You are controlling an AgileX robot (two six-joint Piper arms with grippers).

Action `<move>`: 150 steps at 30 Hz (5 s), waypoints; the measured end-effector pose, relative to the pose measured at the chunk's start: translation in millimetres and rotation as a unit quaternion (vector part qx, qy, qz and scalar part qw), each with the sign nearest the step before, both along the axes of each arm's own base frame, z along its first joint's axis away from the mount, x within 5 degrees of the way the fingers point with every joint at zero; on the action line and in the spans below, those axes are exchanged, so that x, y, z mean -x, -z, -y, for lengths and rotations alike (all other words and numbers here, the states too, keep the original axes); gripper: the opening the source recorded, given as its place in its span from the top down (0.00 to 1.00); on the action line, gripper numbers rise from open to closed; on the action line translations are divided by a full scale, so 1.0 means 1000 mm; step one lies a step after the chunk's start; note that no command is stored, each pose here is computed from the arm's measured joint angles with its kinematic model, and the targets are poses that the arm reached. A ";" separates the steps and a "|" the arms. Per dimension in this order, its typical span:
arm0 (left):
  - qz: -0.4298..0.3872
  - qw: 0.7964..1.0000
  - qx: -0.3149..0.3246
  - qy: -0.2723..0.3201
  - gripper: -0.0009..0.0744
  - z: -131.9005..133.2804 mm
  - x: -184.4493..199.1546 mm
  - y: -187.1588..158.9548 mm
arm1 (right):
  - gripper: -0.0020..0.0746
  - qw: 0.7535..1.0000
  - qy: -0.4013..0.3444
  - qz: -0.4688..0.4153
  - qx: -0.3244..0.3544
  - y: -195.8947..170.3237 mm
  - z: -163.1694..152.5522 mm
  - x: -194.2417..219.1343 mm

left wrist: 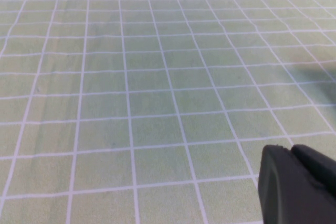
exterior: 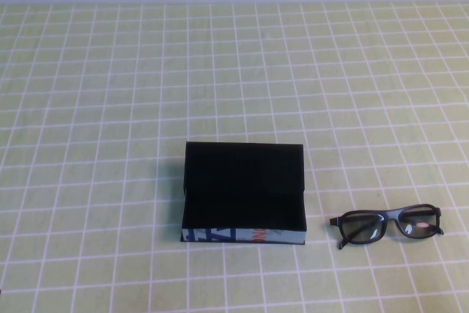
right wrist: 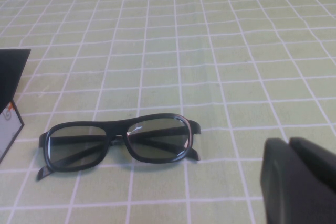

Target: Return glasses to glasses case

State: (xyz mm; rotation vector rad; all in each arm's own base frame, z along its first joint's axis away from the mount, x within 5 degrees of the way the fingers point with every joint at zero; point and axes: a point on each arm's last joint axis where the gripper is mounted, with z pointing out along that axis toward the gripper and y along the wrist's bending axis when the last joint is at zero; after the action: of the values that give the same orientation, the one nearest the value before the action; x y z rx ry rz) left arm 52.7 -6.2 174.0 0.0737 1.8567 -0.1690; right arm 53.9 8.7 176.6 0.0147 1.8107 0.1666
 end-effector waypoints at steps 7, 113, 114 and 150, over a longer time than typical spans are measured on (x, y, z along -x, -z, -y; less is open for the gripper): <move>0.000 1.000 0.000 0.000 0.99 0.000 0.000 0.000 | 1.00 1.000 0.000 0.000 0.000 0.000 0.000 0.000; 0.234 0.970 0.038 0.046 0.99 0.008 0.000 -0.043 | 1.00 1.000 0.000 0.000 0.000 0.000 0.000 0.000; 0.235 0.970 0.033 0.046 0.99 0.008 0.000 -0.043 | 1.00 1.000 0.000 0.000 0.000 0.000 0.000 0.000; 0.224 0.973 0.016 0.045 0.99 0.008 -0.001 -0.040 | 1.00 0.978 0.052 0.200 -0.011 -0.036 0.009 -0.002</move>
State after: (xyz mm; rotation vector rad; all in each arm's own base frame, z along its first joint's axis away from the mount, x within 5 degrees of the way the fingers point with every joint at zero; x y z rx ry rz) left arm 53.5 -14.3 214.0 0.1605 1.4005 -0.2240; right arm 55.7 -0.8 213.0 0.0862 1.4031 0.1048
